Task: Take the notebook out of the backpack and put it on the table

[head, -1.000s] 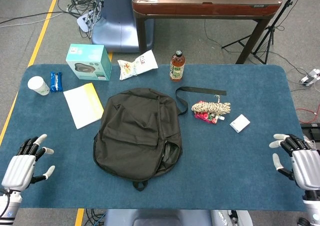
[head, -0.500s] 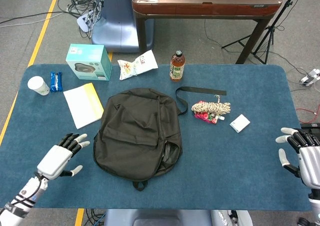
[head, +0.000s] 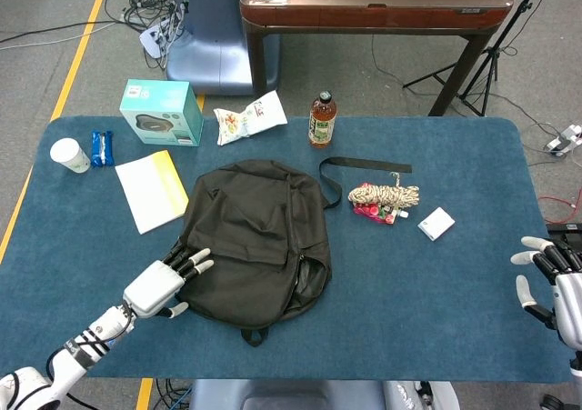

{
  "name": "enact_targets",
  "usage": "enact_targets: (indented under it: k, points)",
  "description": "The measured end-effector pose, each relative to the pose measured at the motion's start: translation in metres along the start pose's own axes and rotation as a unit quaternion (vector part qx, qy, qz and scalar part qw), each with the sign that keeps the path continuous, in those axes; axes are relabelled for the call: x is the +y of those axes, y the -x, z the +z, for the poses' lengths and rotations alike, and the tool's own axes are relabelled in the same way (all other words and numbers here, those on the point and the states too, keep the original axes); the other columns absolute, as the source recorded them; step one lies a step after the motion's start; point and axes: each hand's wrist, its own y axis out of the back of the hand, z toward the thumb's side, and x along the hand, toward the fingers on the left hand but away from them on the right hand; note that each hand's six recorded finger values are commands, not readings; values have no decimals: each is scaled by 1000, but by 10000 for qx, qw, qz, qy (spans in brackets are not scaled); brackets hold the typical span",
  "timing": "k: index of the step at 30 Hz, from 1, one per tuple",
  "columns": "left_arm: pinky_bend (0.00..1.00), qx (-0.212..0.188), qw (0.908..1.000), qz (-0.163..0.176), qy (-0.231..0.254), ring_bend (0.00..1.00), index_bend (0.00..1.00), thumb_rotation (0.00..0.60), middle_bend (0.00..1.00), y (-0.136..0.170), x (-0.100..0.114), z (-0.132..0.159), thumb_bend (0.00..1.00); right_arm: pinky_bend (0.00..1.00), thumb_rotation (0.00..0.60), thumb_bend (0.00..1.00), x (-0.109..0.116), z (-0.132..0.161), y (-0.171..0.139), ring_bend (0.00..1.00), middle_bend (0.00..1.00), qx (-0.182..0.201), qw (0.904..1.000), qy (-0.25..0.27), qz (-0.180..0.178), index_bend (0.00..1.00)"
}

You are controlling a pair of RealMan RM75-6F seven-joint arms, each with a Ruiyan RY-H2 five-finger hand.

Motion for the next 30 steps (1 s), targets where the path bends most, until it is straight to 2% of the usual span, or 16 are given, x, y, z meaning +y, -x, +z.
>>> enact_targets:
  k: [3, 10, 17, 25, 27, 30]
  points:
    - [16, -113, 9997, 2, -195, 2, 64, 600, 0, -10, -4, 6, 244, 290, 600, 467, 1, -3, -3, 203, 278, -43, 10000, 4, -4, 430]
    - [16, -239, 9993, 15, -280, 2, 90, 600, 0, -30, -10, 16, 244, 290, 600, 467, 1, -7, -7, 202, 277, -93, 10000, 12, 4, 430]
    - [16, -129, 9996, 223, -71, 3, 269, 600, 0, -50, -7, 21, 244, 290, 600, 467, 0, -7, -8, 202, 275, -89, 10000, 10, 33, 430]
    - [16, 58, 9981, 551, 270, 19, 398, 600, 2, -74, 8, 24, 245, 290, 600, 466, -2, -8, -9, 202, 273, -107, 9999, 4, 83, 430]
    - [16, 84, 9975, 601, 369, 19, 436, 600, 11, -78, 12, 24, 267, 290, 600, 466, -1, -8, -9, 202, 273, -109, 9999, 5, 84, 430]
    - [16, 98, 9964, 672, 515, 22, 526, 600, 37, -85, 19, 27, 385, 290, 600, 467, -1, -8, -9, 202, 273, -103, 9999, 9, 88, 430]
